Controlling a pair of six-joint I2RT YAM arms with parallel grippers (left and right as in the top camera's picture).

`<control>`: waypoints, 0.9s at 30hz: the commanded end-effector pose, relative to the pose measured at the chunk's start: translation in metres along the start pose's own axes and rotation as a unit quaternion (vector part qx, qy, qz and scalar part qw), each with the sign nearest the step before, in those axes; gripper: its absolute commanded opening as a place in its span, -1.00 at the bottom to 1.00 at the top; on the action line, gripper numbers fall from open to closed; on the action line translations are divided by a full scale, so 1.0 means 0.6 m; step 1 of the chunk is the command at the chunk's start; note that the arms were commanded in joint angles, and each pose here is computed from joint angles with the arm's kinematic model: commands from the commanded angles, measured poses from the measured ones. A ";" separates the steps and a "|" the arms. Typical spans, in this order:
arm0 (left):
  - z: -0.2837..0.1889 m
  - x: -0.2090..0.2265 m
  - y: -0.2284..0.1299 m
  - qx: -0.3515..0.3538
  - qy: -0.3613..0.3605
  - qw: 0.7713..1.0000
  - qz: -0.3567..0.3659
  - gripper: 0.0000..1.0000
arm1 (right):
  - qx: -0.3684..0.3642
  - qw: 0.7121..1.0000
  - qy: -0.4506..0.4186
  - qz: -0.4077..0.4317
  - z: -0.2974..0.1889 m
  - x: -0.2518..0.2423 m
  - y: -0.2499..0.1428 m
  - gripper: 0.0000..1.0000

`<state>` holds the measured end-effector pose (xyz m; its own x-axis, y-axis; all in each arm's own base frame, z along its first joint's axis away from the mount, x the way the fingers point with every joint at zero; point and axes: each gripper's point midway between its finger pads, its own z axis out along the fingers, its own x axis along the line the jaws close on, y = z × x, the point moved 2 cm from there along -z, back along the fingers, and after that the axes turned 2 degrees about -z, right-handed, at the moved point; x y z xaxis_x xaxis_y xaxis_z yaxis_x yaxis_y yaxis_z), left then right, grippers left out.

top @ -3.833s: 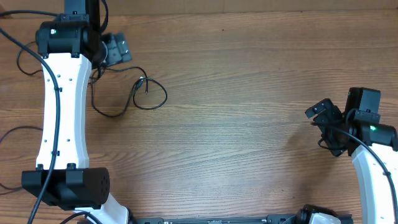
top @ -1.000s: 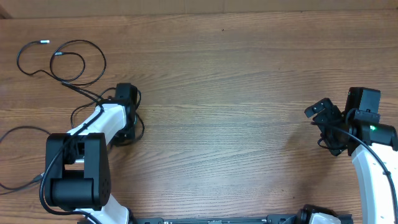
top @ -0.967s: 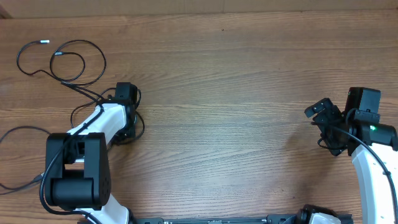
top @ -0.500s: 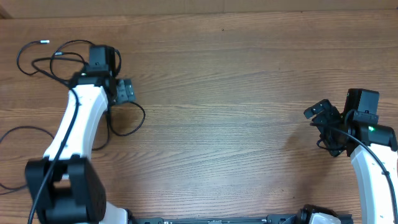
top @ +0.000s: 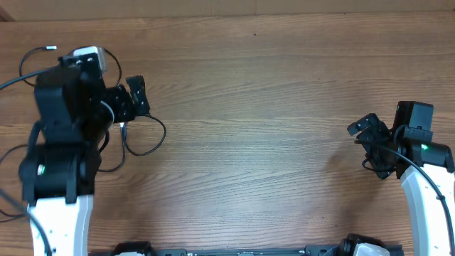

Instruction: Untangle cables

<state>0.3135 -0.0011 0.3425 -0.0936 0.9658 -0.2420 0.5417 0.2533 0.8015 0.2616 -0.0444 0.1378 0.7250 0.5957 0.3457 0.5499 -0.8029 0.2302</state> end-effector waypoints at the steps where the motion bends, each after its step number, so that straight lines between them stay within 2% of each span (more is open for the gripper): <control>1: -0.069 -0.019 0.018 -0.050 -0.028 0.998 0.016 0.99 | -0.001 1.000 -0.002 0.004 0.002 -0.004 0.001 1.00; 5: -0.165 -0.005 -0.001 -0.094 -0.002 0.995 0.017 0.99 | -0.001 1.000 -0.002 0.004 0.002 -0.004 0.001 1.00; 12: -0.278 0.007 -0.055 -0.139 0.006 0.990 0.017 0.99 | -0.001 1.000 -0.002 0.004 0.002 -0.004 0.001 1.00; 15: -0.304 0.014 -0.074 -0.150 0.014 0.989 0.016 0.99 | -0.001 1.000 -0.002 0.004 0.002 -0.004 0.001 1.00; 21: -0.305 0.023 -0.115 -0.106 0.021 0.994 0.015 0.99 | -0.001 1.000 -0.002 0.004 0.002 -0.004 0.001 1.00; 27: -0.297 0.041 -0.189 -0.008 0.044 0.999 0.010 0.99 | -0.001 1.000 -0.002 0.004 0.002 -0.004 0.001 1.00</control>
<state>0.1098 0.0028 0.3512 -0.1493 0.9675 -0.2043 0.4928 0.2519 0.8329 0.2616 -0.0443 0.1377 0.7246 0.5963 0.3456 0.5507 -0.8024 0.2299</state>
